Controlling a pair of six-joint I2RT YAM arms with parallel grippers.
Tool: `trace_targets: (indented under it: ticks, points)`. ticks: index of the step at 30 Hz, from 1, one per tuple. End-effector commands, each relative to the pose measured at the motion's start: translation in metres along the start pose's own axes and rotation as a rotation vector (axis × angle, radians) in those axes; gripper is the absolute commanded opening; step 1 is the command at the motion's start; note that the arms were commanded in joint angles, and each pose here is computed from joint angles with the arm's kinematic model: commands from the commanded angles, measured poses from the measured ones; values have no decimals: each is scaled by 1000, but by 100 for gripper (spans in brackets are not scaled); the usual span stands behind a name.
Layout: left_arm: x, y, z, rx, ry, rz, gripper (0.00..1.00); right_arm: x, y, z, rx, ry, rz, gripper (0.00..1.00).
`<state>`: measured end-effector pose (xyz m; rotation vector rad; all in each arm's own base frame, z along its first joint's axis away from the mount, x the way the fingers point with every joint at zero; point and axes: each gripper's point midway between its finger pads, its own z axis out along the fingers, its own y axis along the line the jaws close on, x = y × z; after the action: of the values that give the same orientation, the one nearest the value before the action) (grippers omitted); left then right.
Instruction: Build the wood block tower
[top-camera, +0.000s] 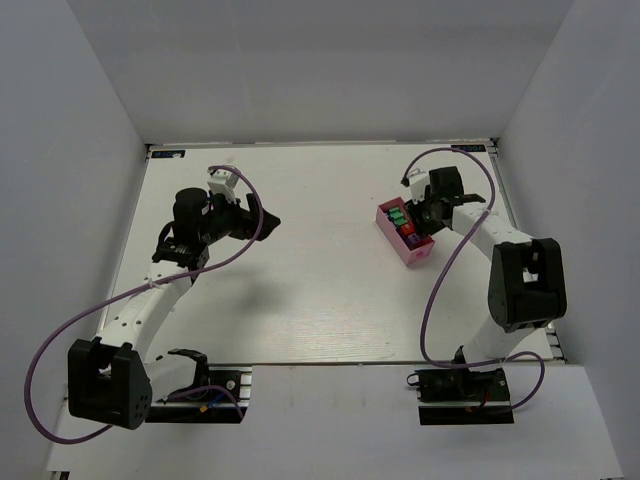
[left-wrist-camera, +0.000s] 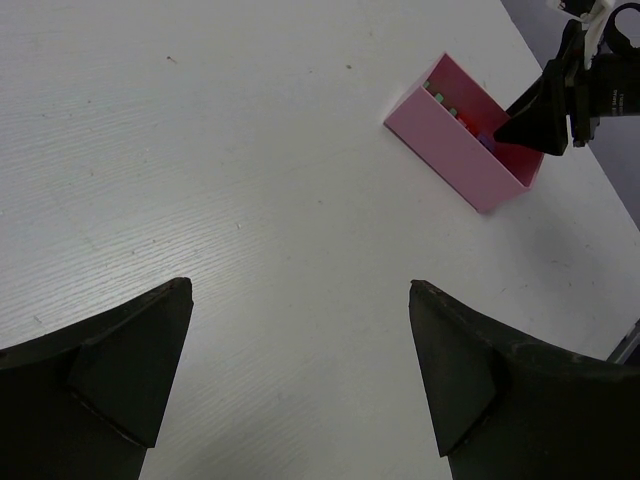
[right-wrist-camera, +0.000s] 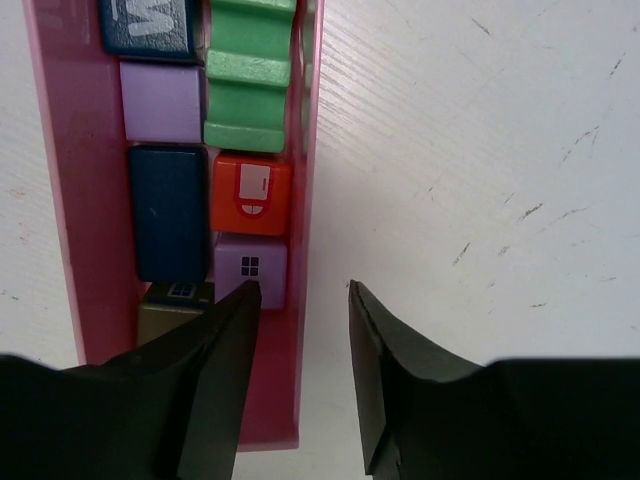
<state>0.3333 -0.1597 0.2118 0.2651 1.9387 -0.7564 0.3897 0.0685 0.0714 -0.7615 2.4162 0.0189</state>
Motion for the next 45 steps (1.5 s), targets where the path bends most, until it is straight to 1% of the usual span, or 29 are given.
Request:
trace_targets:
  ticks: [1, 7, 8, 10, 11, 13, 14, 15, 16, 17, 19, 20, 23, 25, 26, 28, 29, 30, 31, 33, 34, 35, 36, 39, 41, 42, 43, 44, 45]
  points:
    - [-20, -12, -5, 34, -45, 20, 99, -9, -5, -2, -1, -3, -14, 46]
    - [-6, -13, 5, 79, 3, -6, 99, -4, 0, 1, -39, 20, -21, 38]
    - [-6, -13, 5, 79, 3, -6, 99, -4, 1, 1, -44, 23, -19, 34]
    - [-5, -15, 7, 95, 14, -9, 98, -6, 1, 0, -47, 18, -27, 28]
    - [1, -14, 13, 96, 43, -21, 98, -7, 0, -2, -44, 11, -27, 19]
    - [3, -14, 15, 101, 64, -31, 98, -10, 3, -4, -53, 2, -38, 10]
    - [2, -13, 17, 99, 72, -36, 98, -13, 2, -8, -51, -10, -47, 2]
    - [-2, -19, 18, 111, 66, -27, 97, -14, 1, -9, -49, -16, -53, 0]
    - [3, -13, 20, 91, 82, -27, 97, -16, 2, -12, -52, -26, -69, 0]
    - [1, -18, 20, 98, 89, -26, 97, -20, 2, -15, -49, -40, -76, 0]
    - [0, -14, 24, 70, 98, -15, 97, -24, 2, -20, -47, -60, -101, 0]
    - [-1, -20, 25, 82, 102, 4, 97, -32, 0, -30, -30, -99, -116, 0]
    - [9, -19, 35, 66, 138, 21, 97, -45, 5, -47, -14, -154, -158, 0]
    - [7, -24, 41, 63, 151, 40, 95, -53, 8, -55, 11, -181, -187, 0]
    - [1, -27, 44, 65, 146, 58, 95, -54, 5, -59, 37, -181, -199, 0]
    - [8, -35, 54, 79, 179, 74, 94, -58, 17, -62, 31, -187, -238, 0]
    - [5, -39, 57, 81, 181, 81, 93, -56, 17, -64, 65, -176, -253, 0]
    - [7, -47, 62, 95, 188, 103, 92, -57, 19, -67, 74, -185, -267, 0]
    - [13, -48, 67, 94, 208, 113, 88, -63, 27, -70, 75, -205, -293, 0]
    - [14, -51, 71, 79, 210, 135, 85, -57, 36, -72, 94, -202, -323, 0]
    - [10, -58, 74, 85, 193, 165, 83, -64, 43, -79, 104, -232, -348, 0]
    - [8, -57, 78, 67, 186, 183, 78, -60, 45, -81, 120, -231, -355, 0]
    - [9, -58, 78, 64, 186, 196, 77, -61, 44, -86, 136, -241, -356, 0]
    - [6, -74, 83, 93, 157, 243, 70, -62, 55, -91, 140, -246, -374, 0]
    - [4, -83, 85, 114, 142, 254, 68, -66, 65, -94, 125, -255, -388, 0]
    - [6, -84, 88, 109, 141, 259, 64, -67, 71, -94, 120, -257, -392, 0]
    - [8, -94, 89, 131, 136, 269, 61, -68, 75, -95, 109, -259, -389, 0]
    - [14, -91, 94, 113, 149, 270, 59, -70, 82, -95, 92, -261, -395, 0]
    - [12, -94, 95, 114, 138, 276, 57, -72, 88, -96, 76, -267, -394, 0]
